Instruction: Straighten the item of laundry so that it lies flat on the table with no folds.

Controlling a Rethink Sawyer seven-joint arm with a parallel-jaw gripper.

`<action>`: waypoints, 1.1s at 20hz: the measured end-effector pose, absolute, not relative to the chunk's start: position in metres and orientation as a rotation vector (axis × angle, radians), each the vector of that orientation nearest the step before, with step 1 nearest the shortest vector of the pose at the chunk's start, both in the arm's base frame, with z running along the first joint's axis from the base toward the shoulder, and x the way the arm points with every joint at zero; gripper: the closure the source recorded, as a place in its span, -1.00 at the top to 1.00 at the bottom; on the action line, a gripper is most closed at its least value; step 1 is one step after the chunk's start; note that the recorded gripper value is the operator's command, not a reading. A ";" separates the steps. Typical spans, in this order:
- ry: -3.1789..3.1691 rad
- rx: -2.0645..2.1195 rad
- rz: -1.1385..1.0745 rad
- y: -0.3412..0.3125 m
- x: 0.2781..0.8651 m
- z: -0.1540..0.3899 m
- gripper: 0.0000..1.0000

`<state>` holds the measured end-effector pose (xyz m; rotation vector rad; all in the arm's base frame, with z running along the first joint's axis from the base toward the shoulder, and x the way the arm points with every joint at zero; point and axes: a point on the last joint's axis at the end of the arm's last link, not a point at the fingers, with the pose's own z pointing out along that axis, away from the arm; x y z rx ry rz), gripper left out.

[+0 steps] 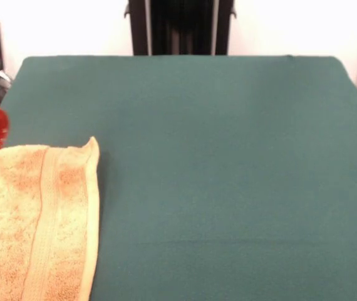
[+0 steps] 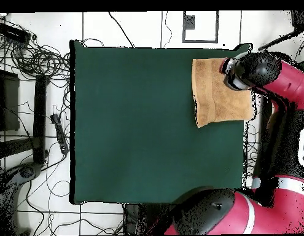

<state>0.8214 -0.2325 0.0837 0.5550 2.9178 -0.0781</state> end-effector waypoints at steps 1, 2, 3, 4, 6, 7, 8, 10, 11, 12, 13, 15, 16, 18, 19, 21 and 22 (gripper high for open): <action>2.919 0.557 -0.100 -0.240 0.818 0.080 1.00; 2.920 0.556 -0.110 -0.242 0.817 0.078 1.00; 2.925 0.548 -0.135 -0.246 0.815 0.073 1.00; 2.929 0.543 -0.148 -0.247 0.813 0.070 1.00; 2.939 0.521 -0.181 -0.248 0.811 0.062 1.00; 2.945 0.503 -0.202 -0.247 0.810 0.058 1.00; 2.953 0.482 -0.224 -0.244 0.809 0.053 1.00; 2.957 0.468 -0.237 -0.242 0.809 0.050 1.00; 2.961 0.450 -0.254 -0.240 0.809 0.046 1.00; 2.962 0.446 -0.257 -0.240 0.809 0.046 1.00; 2.963 0.443 -0.260 -0.240 0.809 0.045 1.00; 2.967 0.440 -0.266 -0.240 0.808 0.041 1.00; 2.969 0.440 -0.268 -0.240 0.807 0.039 1.00; 2.978 0.441 -0.275 -0.242 0.804 0.033 1.00; 2.980 0.441 -0.277 -0.242 0.803 0.032 1.00; 2.985 0.442 -0.287 -0.244 0.801 0.029 1.00; 2.987 0.443 -0.292 -0.245 0.800 0.028 1.00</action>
